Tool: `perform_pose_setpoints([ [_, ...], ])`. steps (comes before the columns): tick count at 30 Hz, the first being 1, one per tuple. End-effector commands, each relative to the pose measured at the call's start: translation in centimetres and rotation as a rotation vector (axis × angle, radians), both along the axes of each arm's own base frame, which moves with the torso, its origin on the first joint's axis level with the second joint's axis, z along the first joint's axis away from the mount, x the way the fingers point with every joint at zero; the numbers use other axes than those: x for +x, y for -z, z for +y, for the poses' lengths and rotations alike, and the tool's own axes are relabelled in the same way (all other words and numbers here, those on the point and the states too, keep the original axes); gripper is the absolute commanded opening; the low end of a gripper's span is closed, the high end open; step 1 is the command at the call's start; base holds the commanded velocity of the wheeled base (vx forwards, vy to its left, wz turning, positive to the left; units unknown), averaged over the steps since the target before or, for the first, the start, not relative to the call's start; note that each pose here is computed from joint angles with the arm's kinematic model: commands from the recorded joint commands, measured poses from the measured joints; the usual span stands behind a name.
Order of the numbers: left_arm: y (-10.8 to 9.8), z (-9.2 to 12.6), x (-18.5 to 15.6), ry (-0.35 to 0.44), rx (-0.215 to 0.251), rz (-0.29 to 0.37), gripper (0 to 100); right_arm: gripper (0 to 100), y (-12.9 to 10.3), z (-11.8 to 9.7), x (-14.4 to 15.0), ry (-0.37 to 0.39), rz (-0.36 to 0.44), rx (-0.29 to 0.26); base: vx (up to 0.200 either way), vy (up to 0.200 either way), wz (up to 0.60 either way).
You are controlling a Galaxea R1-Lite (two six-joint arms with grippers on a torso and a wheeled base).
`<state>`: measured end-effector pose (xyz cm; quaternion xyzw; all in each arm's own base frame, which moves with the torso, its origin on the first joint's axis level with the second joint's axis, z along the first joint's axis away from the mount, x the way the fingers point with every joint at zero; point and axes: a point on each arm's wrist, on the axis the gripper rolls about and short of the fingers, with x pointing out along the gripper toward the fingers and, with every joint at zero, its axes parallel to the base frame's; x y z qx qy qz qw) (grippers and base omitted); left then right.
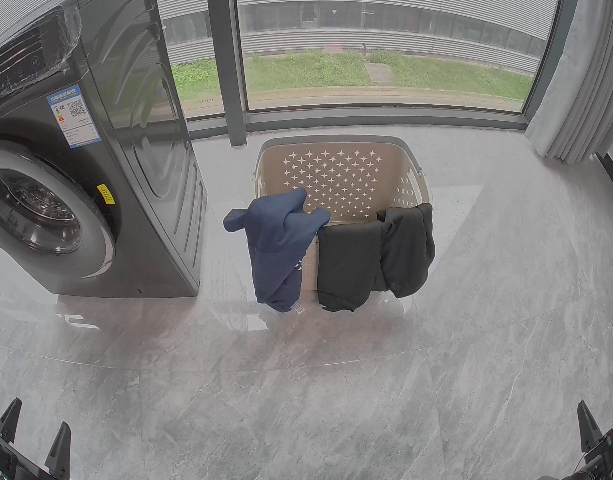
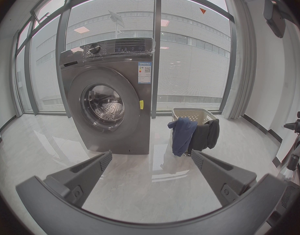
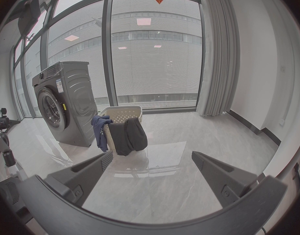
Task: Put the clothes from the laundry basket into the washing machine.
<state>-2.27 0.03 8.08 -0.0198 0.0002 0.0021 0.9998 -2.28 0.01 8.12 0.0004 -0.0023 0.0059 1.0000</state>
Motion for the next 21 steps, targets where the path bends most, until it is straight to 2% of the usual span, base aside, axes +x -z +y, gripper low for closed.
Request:
perform_pose_setpoints([
  [1,0.48,0.00,0.02,0.000,0.000,0.003,100,100,0.53,0.00,0.00,-0.001,0.000,0.001,0.000,0.000,0.00],
  [7,0.48,0.00,0.02,0.000,0.000,0.003,100,100,0.53,0.00,0.00,-0.001,0.000,0.001,0.000,0.000,0.00],
  [13,0.48,0.00,0.02,0.000,0.000,0.003,100,100,0.53,0.00,0.00,-0.001,0.000,-0.001,0.200,0.000,0.00],
  [21,0.48,0.00,0.02,0.000,0.000,0.003,100,100,0.53,0.00,0.00,-0.001,0.000,0.001,0.000,0.000,0.00],
])
